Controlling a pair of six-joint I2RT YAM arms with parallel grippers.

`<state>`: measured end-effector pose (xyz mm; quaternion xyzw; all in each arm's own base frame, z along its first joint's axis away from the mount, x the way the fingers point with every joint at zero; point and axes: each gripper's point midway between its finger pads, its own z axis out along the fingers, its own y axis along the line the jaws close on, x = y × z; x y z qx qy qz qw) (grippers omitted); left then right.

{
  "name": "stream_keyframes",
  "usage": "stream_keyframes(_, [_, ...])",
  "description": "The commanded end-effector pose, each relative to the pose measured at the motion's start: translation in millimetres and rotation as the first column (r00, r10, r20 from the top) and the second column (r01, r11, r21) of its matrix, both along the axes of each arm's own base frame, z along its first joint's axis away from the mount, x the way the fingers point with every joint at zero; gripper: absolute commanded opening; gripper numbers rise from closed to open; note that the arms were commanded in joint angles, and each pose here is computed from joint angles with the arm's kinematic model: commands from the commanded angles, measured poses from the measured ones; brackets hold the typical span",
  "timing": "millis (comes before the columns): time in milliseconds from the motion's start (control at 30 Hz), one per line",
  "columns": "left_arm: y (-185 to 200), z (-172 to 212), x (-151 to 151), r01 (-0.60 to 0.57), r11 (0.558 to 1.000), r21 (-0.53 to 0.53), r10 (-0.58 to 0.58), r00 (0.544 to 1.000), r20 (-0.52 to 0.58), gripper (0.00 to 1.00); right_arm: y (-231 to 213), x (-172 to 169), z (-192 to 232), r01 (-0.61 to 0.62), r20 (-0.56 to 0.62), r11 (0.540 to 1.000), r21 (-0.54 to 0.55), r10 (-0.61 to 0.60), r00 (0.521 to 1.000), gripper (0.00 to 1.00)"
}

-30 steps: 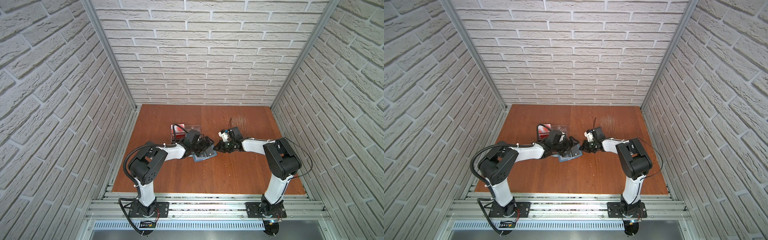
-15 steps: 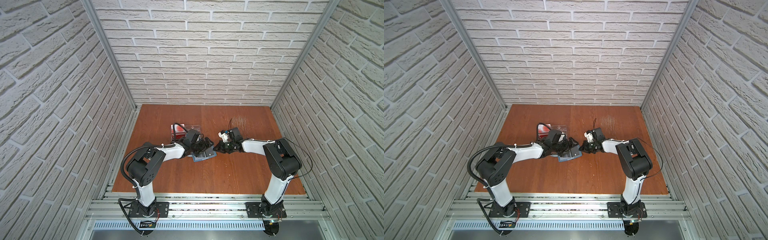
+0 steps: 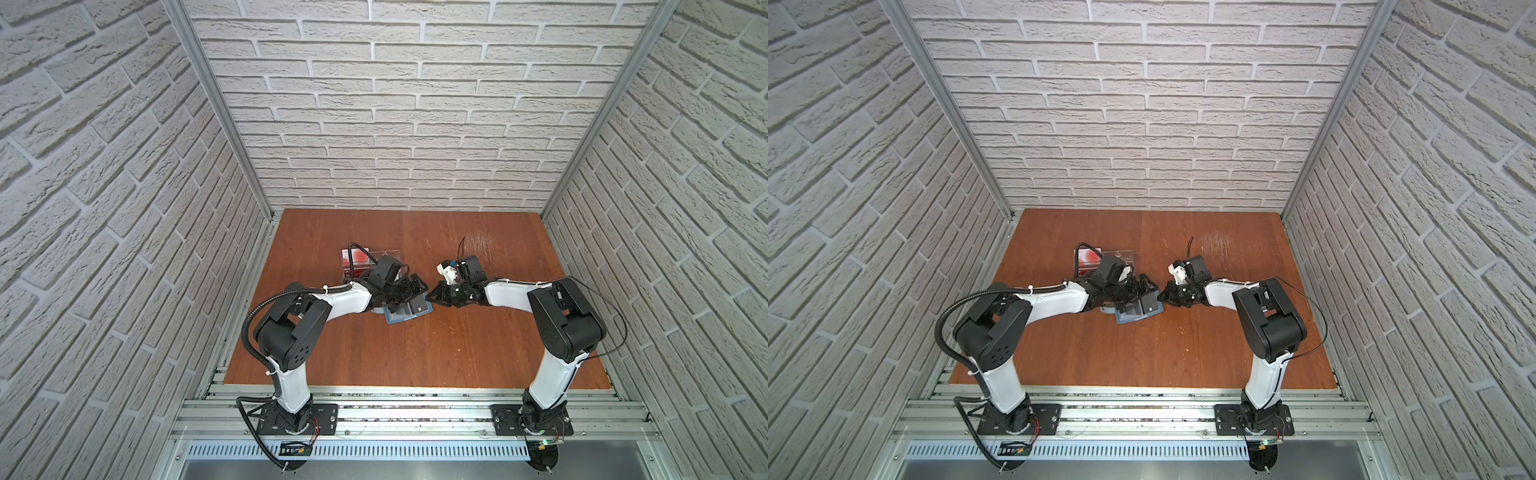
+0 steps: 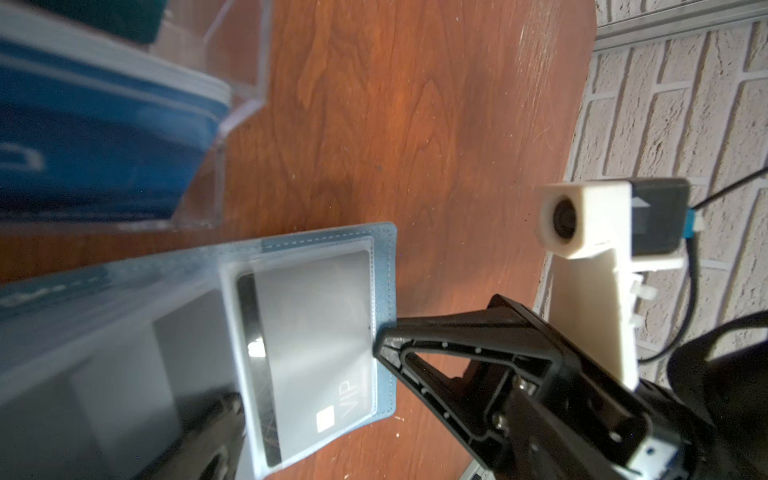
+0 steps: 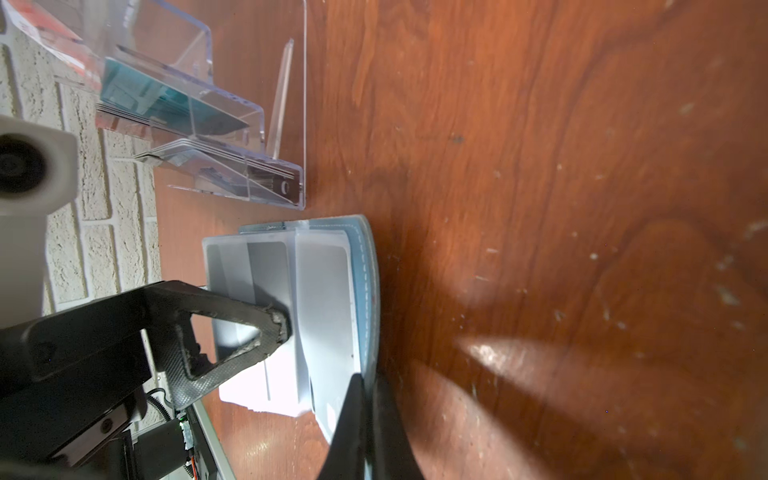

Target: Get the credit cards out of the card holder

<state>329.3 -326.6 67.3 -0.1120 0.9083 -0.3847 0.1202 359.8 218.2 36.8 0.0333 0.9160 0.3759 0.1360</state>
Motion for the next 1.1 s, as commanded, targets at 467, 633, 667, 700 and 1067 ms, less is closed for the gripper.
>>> stream_keyframes(467, [44, -58, -32, -0.058, 0.987, 0.153, 0.083, 0.983, -0.163, 0.98, 10, 6, 23, -0.022, 0.064, 0.996, 0.091, 0.017, 0.998, 0.15])
stream_keyframes(633, [45, -49, -32, -0.053, 0.989, 0.137, 0.073, 0.986, -0.148, 0.98, 15, 5, 20, -0.039, 0.053, 0.995, 0.096, 0.034, 0.998, 0.2])
stream_keyframes(667, [46, -47, -32, -0.053, 0.989, 0.134, 0.073, 0.987, -0.144, 0.98, 17, 4, 18, -0.046, 0.049, 0.994, 0.099, 0.041, 0.998, 0.2])
stream_keyframes(700, [47, -46, -33, -0.055, 0.99, 0.133, 0.074, 0.987, -0.142, 0.98, 19, 4, 18, -0.051, 0.047, 0.994, 0.102, 0.046, 0.998, 0.21])
stream_keyframes(1067, [72, -40, -38, -0.092, 0.989, 0.114, 0.106, 0.987, -0.123, 0.98, 27, 1, 6, -0.075, 0.02, 0.992, 0.099, 0.073, 0.997, 0.26])
